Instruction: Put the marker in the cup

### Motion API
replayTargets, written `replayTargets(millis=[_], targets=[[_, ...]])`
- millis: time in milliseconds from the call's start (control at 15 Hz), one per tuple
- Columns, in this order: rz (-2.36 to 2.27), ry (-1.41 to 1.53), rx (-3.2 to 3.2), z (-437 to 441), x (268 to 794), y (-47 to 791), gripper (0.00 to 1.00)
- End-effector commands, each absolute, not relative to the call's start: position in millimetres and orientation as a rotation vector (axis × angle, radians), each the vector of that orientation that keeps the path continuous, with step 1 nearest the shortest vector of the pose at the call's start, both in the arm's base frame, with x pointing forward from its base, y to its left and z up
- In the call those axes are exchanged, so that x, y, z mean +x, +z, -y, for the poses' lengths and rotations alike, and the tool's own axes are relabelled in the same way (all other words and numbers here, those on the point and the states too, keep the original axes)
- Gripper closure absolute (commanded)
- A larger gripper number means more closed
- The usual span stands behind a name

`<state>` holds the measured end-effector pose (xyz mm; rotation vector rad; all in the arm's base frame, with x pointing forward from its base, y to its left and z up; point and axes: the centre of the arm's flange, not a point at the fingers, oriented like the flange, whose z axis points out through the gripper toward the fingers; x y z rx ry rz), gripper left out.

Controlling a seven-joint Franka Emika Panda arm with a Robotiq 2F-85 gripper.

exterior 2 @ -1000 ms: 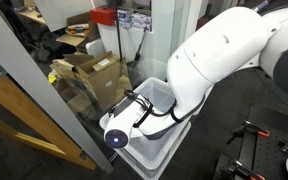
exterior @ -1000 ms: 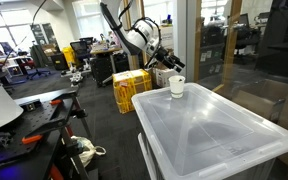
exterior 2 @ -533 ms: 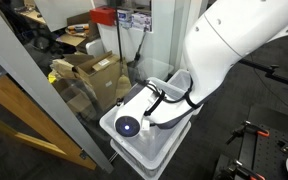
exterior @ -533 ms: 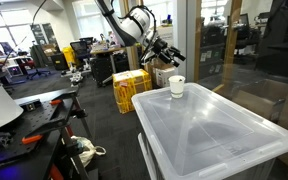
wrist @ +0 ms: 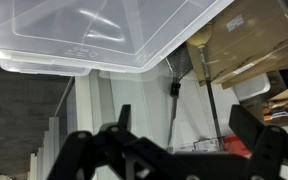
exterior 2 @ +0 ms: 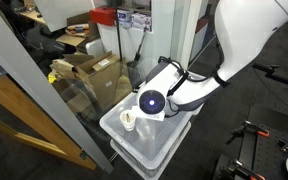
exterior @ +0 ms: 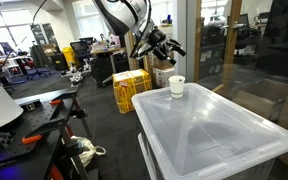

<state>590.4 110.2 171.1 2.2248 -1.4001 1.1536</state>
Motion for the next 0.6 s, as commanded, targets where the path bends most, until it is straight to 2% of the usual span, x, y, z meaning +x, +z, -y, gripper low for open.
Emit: replayTargets(millis=[0,533], targets=[[1.455,1.118,2.284,-79.4,562.6,195.9,0.0],[1.267,0.963,2.594,-38.0,548.8,213.1,0.0]])
